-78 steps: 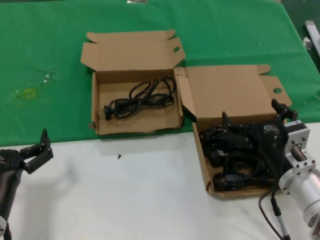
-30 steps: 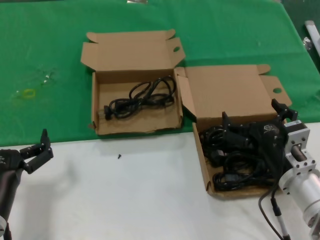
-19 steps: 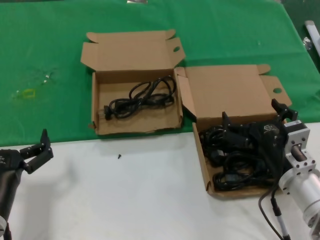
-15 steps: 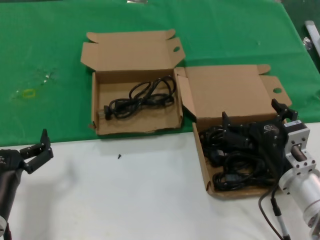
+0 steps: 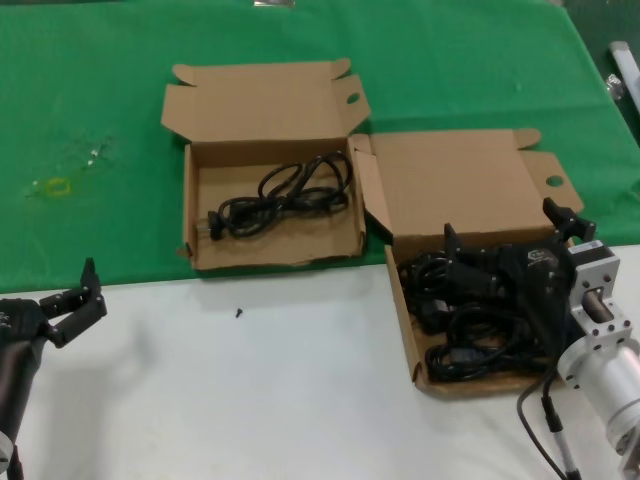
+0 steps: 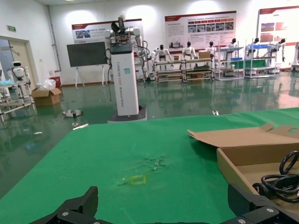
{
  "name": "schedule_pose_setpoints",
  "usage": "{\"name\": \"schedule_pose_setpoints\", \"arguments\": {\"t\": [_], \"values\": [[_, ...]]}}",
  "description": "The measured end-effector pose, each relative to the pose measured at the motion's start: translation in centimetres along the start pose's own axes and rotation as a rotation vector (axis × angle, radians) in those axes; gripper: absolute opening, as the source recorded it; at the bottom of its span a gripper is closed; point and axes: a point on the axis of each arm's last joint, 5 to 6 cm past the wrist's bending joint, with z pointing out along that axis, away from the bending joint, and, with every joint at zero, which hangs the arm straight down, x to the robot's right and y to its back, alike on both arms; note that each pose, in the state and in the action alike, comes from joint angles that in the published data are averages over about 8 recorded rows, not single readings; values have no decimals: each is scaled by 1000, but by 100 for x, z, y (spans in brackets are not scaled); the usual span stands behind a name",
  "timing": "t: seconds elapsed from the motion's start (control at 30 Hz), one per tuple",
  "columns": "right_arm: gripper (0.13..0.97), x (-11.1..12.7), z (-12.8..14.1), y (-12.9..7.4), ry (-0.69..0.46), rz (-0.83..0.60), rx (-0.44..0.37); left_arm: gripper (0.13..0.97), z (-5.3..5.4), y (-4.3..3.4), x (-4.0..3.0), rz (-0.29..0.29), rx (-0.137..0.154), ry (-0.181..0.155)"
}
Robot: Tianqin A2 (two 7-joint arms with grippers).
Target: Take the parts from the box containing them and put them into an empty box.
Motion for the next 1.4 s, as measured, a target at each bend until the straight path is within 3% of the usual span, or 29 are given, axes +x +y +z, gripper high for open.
{"name": "schedule_pose_setpoints", "arguments": {"t": [1.4], "values": [[966,0,0,0,0,0,0,966,0,0,0,0,0,0]]}}
